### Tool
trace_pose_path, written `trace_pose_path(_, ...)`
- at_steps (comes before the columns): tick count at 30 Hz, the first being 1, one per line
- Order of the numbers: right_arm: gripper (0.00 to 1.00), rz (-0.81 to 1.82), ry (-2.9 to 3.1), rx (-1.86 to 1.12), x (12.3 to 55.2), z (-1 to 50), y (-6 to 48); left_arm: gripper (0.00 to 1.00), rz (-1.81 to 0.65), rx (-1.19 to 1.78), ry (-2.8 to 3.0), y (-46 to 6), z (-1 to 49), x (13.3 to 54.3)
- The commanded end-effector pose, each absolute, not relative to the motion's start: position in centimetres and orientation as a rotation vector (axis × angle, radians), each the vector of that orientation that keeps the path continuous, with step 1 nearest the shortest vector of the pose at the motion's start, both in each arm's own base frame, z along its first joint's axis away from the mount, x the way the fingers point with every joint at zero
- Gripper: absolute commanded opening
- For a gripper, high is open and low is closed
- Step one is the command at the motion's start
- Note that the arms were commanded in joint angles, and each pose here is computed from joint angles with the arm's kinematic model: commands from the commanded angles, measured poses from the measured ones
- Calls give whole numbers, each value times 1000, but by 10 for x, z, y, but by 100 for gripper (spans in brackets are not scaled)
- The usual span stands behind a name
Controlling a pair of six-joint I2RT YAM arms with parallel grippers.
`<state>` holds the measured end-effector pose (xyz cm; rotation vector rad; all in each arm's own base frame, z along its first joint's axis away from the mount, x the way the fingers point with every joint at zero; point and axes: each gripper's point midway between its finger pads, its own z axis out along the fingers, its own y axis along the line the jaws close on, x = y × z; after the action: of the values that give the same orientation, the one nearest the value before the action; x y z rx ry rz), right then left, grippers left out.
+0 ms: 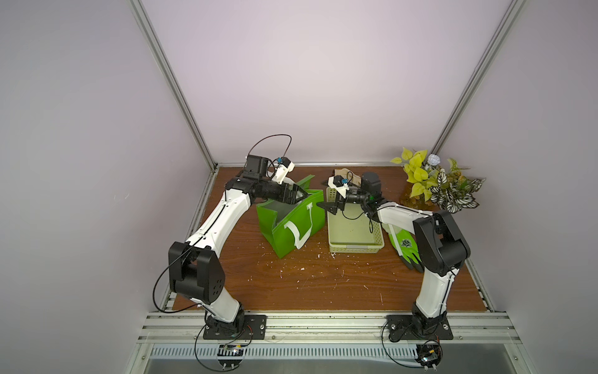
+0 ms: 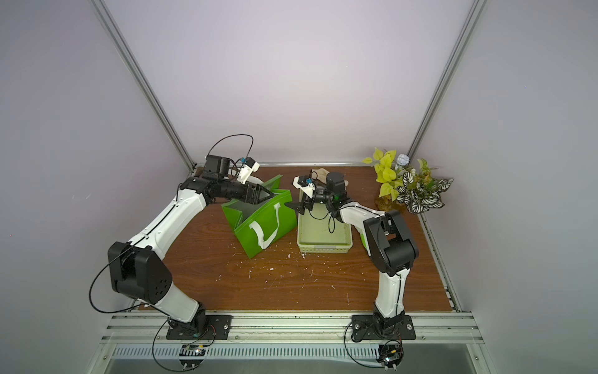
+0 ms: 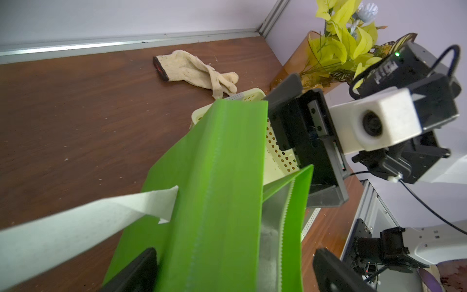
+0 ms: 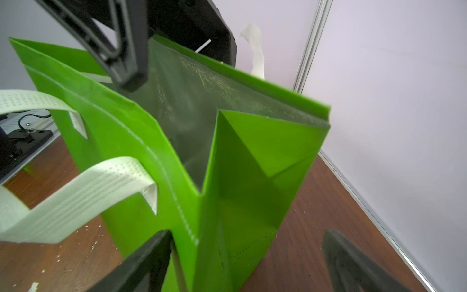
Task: Place the ice pack in the delivery bag
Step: Close the delivery bag at the center of the board.
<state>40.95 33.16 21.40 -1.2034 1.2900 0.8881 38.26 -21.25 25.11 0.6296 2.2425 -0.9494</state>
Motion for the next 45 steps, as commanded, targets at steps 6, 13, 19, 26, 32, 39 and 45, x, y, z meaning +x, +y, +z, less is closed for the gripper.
trace_pose_path(6, 99, 927, 1168, -1207, 414, 246, 344, 98, -1003, 705, 2203, -235, 261, 379)
trace_pose_path(13, 99, 987, 1102, -1256, 407, 253, 356, 98, -1041, 726, 2187, -238, 263, 376)
trace_pose_path(19, 88, 1059, 1060, -1295, 402, 254, 367, 98, -1054, 749, 2167, -240, 267, 372)
trace_pose_path(26, 62, 1101, 1052, -1321, 396, 253, 369, 98, -1014, 743, 2171, -236, 266, 375)
trace_pose_path(32, 30, 1082, 1070, -1332, 393, 248, 366, 98, -952, 702, 2143, -224, 284, 381)
trace_pose_path(39, 1, 1060, 1080, -1318, 398, 252, 366, 98, -859, 580, 2075, -180, 334, 390)
trace_pose_path(45, 0, 1036, 1094, -1310, 401, 253, 365, 98, -598, 412, 2053, -123, 364, 381)
